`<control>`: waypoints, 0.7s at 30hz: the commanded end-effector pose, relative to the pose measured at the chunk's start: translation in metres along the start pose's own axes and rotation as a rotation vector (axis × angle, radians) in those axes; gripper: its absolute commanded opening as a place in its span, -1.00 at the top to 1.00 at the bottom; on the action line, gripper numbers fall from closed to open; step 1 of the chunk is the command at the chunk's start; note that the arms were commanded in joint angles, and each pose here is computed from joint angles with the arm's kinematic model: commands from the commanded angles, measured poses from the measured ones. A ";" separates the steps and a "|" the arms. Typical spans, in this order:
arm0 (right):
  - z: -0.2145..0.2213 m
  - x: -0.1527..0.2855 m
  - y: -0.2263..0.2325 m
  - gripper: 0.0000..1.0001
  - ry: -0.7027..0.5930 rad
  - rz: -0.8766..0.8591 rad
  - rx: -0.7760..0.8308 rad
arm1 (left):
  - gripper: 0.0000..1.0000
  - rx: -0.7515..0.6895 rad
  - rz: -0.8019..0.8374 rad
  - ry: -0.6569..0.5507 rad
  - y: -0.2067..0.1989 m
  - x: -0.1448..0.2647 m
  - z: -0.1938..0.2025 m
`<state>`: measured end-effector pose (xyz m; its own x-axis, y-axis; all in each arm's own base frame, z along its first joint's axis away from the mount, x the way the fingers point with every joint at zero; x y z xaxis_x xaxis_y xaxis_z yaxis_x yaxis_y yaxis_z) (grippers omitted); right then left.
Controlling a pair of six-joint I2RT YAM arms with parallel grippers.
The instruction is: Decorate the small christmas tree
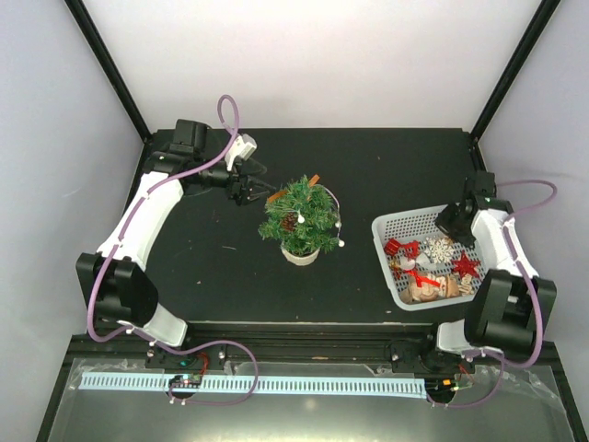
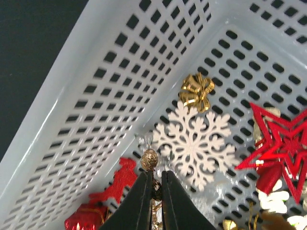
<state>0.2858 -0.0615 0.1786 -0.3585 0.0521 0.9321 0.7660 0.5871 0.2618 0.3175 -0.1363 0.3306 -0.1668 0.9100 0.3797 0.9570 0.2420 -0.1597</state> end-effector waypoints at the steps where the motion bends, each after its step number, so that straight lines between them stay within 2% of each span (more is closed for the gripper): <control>1: 0.022 0.017 -0.012 0.83 0.041 -0.045 -0.049 | -0.98 -0.030 0.008 -0.009 -0.005 0.003 -0.010; 9: 0.056 0.042 -0.010 0.84 0.073 -0.141 -0.024 | -0.98 -0.016 0.016 -0.012 -0.005 0.000 -0.006; 13: 0.067 0.061 -0.001 0.83 0.077 -0.248 -0.023 | -0.98 -0.016 0.022 -0.011 -0.002 -0.003 -0.009; 21: 0.105 0.110 0.040 0.81 0.100 -0.391 0.186 | -0.98 -0.012 0.030 -0.002 -0.001 -0.008 -0.008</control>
<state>0.2237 0.0266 0.2409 -0.5256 -0.2086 0.8248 0.5554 0.6503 0.5184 0.3187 -0.1431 0.3248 -0.1406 0.9113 0.3870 0.9573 0.2249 -0.1817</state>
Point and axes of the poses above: each gripper's point midway between its finger pads, its own x axis back along the fingers, its own y axis along the line the jaws close on, z = x × y, the point moved 8 cm from there along x, back along the fingers, and after that the axes turned 11 degrees about -x, right-handed, at the moved point
